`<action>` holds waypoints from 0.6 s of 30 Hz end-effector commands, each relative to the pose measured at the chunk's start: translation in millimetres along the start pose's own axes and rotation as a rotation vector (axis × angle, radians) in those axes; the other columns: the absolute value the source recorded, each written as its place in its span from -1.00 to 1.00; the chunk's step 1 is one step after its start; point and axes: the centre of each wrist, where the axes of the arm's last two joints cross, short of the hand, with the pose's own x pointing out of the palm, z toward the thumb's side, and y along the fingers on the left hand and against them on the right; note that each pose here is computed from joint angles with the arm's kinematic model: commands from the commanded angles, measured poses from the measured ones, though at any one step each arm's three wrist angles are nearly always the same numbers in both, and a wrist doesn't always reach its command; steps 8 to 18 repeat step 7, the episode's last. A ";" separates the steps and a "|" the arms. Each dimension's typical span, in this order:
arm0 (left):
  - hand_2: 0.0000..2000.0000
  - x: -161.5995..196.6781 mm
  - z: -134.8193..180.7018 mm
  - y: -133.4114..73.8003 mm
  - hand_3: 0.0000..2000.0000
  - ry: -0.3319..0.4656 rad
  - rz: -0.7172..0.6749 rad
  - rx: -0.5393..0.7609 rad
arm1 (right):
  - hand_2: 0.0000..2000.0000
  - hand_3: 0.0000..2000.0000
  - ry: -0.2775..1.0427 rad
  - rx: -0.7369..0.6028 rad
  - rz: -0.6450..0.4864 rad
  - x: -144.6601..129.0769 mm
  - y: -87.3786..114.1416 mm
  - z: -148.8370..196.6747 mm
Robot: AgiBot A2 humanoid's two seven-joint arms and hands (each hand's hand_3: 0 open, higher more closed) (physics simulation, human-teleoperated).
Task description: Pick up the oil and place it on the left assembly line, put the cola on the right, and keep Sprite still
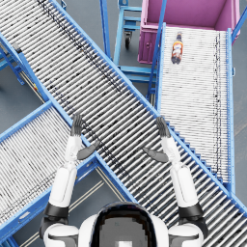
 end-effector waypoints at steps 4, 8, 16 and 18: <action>-1.00 0.1 -0.1 -0.1 -1.00 0.000 0.000 -0.001 | -1.00 -1.00 0.000 0.000 0.000 0.1 0.1 -0.1; -1.00 0.1 -0.1 -0.1 -1.00 -0.001 0.000 -0.001 | -1.00 -1.00 -0.001 0.001 0.001 0.1 0.1 -0.1; -1.00 0.1 -0.1 -0.1 -1.00 -0.001 0.000 -0.001 | -1.00 -1.00 -0.001 0.001 0.001 0.1 0.1 -0.1; -1.00 0.1 -0.1 -0.1 -1.00 -0.001 0.000 -0.001 | -1.00 -1.00 -0.001 0.001 0.001 0.1 0.1 -0.1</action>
